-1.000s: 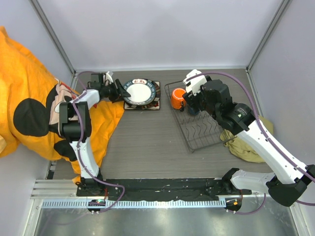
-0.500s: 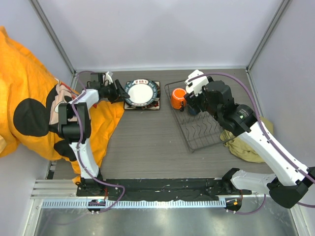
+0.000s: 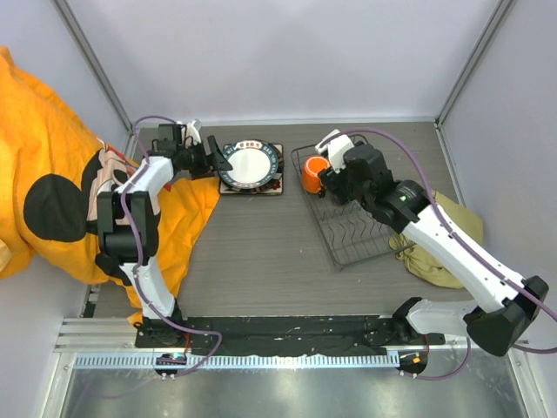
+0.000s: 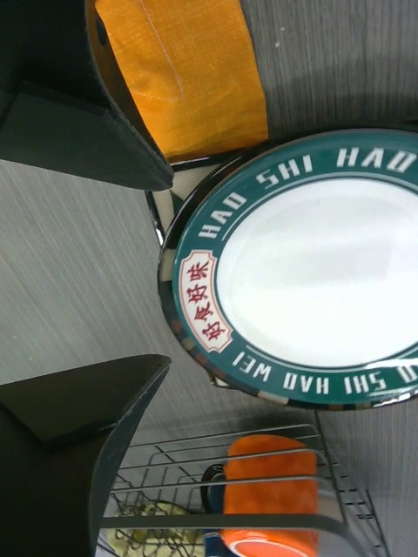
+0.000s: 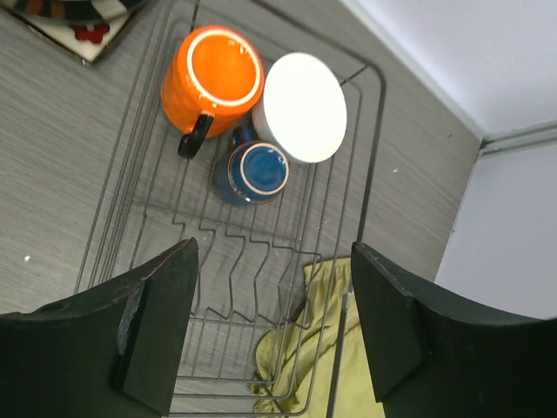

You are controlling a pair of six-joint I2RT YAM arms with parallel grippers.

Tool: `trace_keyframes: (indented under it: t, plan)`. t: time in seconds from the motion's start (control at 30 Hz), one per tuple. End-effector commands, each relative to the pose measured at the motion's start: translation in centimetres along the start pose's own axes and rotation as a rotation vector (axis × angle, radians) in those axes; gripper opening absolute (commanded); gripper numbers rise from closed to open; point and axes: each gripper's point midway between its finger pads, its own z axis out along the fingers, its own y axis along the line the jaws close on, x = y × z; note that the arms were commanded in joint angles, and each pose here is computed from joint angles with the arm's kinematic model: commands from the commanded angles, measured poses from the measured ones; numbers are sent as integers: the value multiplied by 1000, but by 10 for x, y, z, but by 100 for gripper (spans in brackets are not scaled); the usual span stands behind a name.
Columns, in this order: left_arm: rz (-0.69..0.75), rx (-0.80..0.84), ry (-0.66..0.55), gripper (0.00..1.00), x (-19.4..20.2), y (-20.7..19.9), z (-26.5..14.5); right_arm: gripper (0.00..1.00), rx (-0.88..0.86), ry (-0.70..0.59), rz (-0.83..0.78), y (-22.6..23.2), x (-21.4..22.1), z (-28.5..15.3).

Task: Unload the mixed dishes from the dish rack
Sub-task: Place the plate at the center of the board, then pick up the cup from the dish rack.

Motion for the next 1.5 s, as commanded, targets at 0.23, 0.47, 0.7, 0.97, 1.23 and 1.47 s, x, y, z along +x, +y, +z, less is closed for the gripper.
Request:
trace_keyframes:
  t: [0.23,0.47,0.7,0.97,1.23,1.47]
  plan:
    - [216,18,-70,98,-6,-35,-52,85,-26,142,33,8,36,60]
    - [299,19,-88,100,-2,-45,-73,90,-86,210,64,6,58,91]
    - [343,9,-87,100,5,-44,-82,90,-165,252,77,8,74,120]
    - [358,1,-74,100,8,-41,-81,89,-218,296,99,10,92,151]
    - [350,-1,-63,100,9,-36,-75,89,-241,323,109,11,100,174]
    - [340,0,-54,100,11,-34,-71,88,-253,360,107,16,113,190]
